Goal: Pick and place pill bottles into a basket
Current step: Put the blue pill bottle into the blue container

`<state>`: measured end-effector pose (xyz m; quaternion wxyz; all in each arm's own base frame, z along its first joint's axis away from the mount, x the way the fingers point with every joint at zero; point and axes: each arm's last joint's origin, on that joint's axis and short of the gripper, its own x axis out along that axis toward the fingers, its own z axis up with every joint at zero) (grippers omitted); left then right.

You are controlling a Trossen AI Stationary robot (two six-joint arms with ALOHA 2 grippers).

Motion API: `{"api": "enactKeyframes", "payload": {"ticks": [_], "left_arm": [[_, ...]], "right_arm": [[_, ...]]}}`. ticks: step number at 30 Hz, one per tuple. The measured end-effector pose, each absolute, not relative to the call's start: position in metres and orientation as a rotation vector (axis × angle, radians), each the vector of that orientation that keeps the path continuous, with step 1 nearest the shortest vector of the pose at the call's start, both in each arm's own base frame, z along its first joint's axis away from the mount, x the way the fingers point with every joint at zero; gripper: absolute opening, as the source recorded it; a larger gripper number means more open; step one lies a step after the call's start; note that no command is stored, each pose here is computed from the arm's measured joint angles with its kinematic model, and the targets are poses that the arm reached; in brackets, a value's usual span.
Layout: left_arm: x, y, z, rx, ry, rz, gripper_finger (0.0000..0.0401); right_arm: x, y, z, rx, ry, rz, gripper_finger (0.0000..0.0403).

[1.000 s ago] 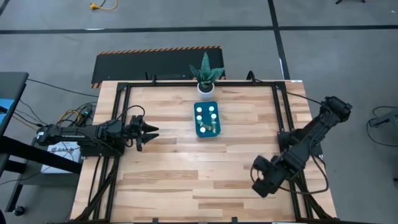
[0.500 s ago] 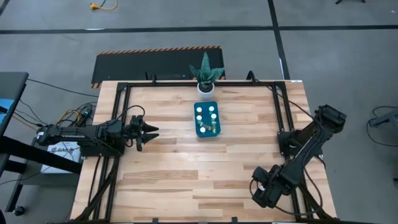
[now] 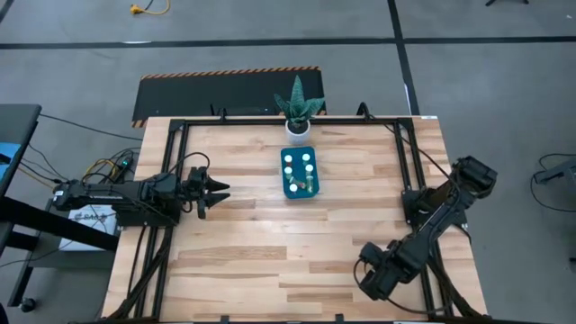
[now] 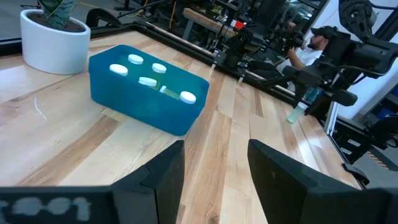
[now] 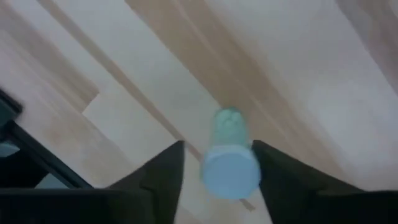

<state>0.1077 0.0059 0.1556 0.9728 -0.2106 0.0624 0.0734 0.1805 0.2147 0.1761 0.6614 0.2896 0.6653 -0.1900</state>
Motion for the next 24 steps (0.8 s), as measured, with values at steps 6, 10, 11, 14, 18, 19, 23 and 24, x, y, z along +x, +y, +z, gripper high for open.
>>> {"api": "enactKeyframes", "payload": {"ticks": [6, 10, 11, 14, 18, 19, 23, 24], "left_arm": [[0.108, 0.006, 0.156, -0.425, 0.126, 0.148, 0.0165], [0.108, 0.006, 0.156, -0.425, 0.126, 0.148, 0.0165], [0.108, 0.006, 0.156, -0.425, 0.126, 0.148, 0.0165], [0.108, 0.006, 0.156, -0.425, 0.126, 0.148, 0.0165], [0.108, 0.006, 0.156, -0.425, 0.126, 0.148, 0.0165], [0.108, 0.006, 0.156, -0.425, 0.126, 0.148, 0.0165], [0.108, 0.006, 0.156, -0.425, 0.126, 0.148, 0.0165], [0.108, 0.006, 0.156, -0.425, 0.126, 0.148, 0.0165]], "right_arm": [[0.189, 0.208, 0.176, 0.674, 1.496, -0.447, 0.0097], [0.198, 0.201, 0.177, 0.68, 1.497, -0.425, 0.0099], [0.201, 0.199, 0.178, 0.678, 1.498, -0.416, 0.0106], [0.218, 0.188, 0.186, 0.668, 1.475, -0.368, 0.0131], [0.25, 0.162, 0.201, 0.626, 1.409, -0.284, 0.0121], [0.258, 0.154, 0.205, 0.61, 1.386, -0.262, 0.0112], [0.291, 0.114, 0.227, 0.551, 1.291, -0.19, 0.0097], [0.298, 0.103, 0.233, 0.539, 1.263, -0.18, 0.0097]]}}
